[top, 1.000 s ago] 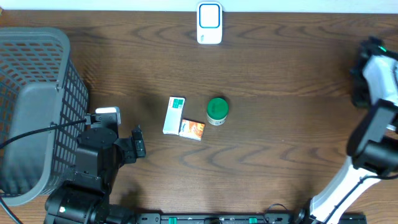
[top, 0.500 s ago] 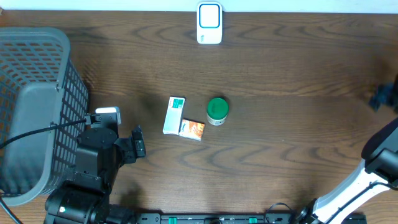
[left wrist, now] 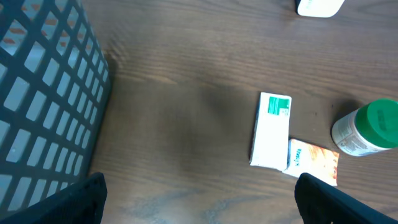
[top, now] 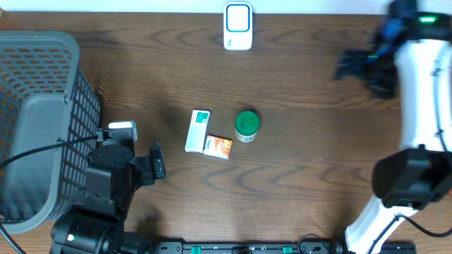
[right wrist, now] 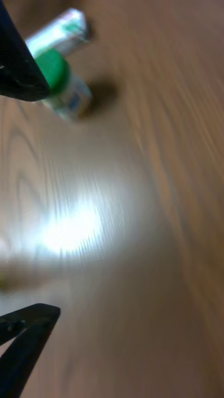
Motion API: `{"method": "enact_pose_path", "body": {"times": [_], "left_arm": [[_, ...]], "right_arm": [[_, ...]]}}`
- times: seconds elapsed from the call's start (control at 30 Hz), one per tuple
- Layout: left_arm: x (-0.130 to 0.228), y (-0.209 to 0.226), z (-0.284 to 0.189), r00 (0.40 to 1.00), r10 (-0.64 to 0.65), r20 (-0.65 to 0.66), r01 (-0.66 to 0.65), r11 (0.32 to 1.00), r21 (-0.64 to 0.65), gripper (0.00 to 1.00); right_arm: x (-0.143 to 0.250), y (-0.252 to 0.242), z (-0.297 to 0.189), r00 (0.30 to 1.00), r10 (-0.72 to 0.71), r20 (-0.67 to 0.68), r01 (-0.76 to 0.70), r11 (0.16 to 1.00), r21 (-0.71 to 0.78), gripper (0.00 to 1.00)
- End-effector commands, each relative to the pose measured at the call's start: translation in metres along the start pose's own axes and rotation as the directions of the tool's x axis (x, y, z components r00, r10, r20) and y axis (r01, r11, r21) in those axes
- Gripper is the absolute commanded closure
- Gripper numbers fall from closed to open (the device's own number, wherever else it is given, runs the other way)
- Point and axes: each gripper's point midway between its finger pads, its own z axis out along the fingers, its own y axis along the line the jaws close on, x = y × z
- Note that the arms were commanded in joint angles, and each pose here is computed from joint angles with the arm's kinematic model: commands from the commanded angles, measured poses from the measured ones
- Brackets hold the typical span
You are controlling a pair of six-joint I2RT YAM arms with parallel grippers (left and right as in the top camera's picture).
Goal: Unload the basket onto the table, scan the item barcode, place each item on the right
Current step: 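Reach the right gripper to the green-capped bottle and grasp it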
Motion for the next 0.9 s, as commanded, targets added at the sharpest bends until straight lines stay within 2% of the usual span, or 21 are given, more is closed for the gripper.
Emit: {"method": "enact_pose_path", "body": {"times": [0.0,0.17,0.33,0.47,0.87], "left_arm": [[-0.003,0.003,-0.001,1.000,-0.009,0.010,0.009,1.000,-0.016,0.04],[-0.003,0.003,-0.001,1.000,-0.009,0.010,0.009,1.000,-0.016,0.04],[-0.003,0.003,-0.001,1.000,-0.009,0.010,0.009,1.000,-0.016,0.04],[-0.003,0.003,-0.001,1.000,-0.009,0.010,0.009,1.000,-0.016,0.04],[-0.003,0.003,-0.001,1.000,-0.009,0.010,0.009,1.000,-0.016,0.04]], "right_arm": [[0.042,0.072,0.028,0.978,-0.189,-0.089,0.180,0.978,-0.102,0.01],[0.075,0.145,0.050,0.923,-0.385,-0.027,0.378,0.915,-0.139,0.01],[0.100,0.185,0.077,0.902,-0.431,-0.003,0.428,0.898,-0.101,0.01],[0.102,0.181,0.108,0.909,-0.417,-0.017,0.418,0.908,0.037,0.01],[0.113,0.159,0.159,0.908,-0.386,-0.162,0.407,0.905,0.126,0.01]]}}
